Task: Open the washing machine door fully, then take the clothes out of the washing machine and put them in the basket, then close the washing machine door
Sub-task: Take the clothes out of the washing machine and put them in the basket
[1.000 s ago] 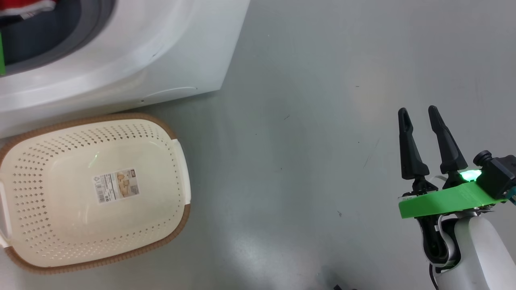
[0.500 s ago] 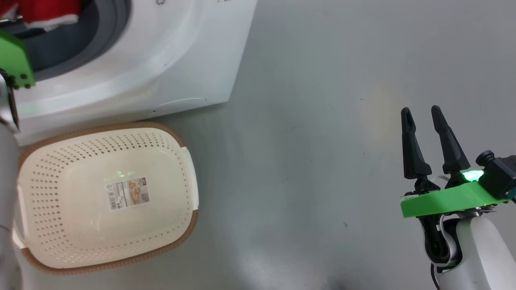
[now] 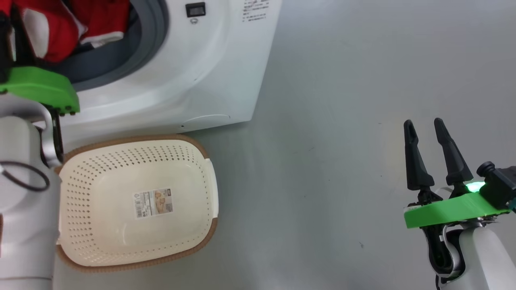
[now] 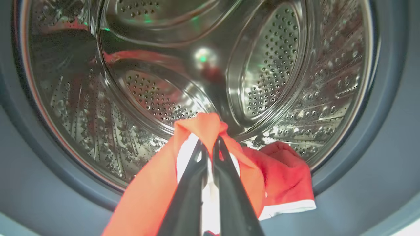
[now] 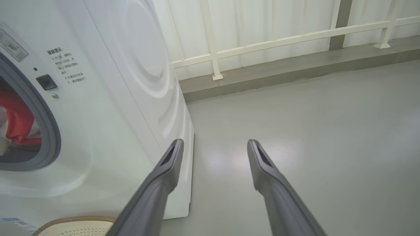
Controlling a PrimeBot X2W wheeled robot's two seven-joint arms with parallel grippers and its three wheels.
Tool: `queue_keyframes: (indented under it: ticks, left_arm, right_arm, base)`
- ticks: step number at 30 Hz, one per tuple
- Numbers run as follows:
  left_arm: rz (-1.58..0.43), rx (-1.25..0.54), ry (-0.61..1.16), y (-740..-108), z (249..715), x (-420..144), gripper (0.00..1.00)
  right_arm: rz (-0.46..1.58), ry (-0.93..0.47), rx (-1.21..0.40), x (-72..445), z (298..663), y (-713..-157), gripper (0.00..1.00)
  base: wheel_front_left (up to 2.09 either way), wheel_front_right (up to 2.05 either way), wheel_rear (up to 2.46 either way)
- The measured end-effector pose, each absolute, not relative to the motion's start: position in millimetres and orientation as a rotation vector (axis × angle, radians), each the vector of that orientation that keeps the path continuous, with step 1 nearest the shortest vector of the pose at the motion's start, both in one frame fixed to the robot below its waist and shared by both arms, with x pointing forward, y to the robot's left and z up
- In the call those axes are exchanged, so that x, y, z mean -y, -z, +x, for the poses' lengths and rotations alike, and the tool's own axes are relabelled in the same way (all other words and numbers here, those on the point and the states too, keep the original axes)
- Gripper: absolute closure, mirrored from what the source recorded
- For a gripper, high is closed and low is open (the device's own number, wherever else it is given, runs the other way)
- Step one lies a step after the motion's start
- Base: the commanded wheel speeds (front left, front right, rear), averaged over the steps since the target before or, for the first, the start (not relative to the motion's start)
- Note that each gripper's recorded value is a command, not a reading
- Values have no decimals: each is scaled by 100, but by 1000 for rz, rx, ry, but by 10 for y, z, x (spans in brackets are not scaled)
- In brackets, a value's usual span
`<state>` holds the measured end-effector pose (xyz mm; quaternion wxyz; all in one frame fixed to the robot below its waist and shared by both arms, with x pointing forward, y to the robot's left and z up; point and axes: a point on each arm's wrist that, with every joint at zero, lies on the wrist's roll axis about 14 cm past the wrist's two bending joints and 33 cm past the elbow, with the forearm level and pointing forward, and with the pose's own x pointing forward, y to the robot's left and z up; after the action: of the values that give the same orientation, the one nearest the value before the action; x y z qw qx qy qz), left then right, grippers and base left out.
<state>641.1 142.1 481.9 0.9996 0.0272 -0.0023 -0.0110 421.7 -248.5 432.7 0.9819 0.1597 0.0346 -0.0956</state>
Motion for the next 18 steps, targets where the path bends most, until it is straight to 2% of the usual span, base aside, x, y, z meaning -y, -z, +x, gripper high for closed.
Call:
queue_keyframes:
  ticks: [18]
  left_arm:
    - [-56,251,31,-5415,5702,-1453,100]
  right_arm:
    - [334,171,-57,2410,4146,-4403,0]
  base:
    - [0,0,0]
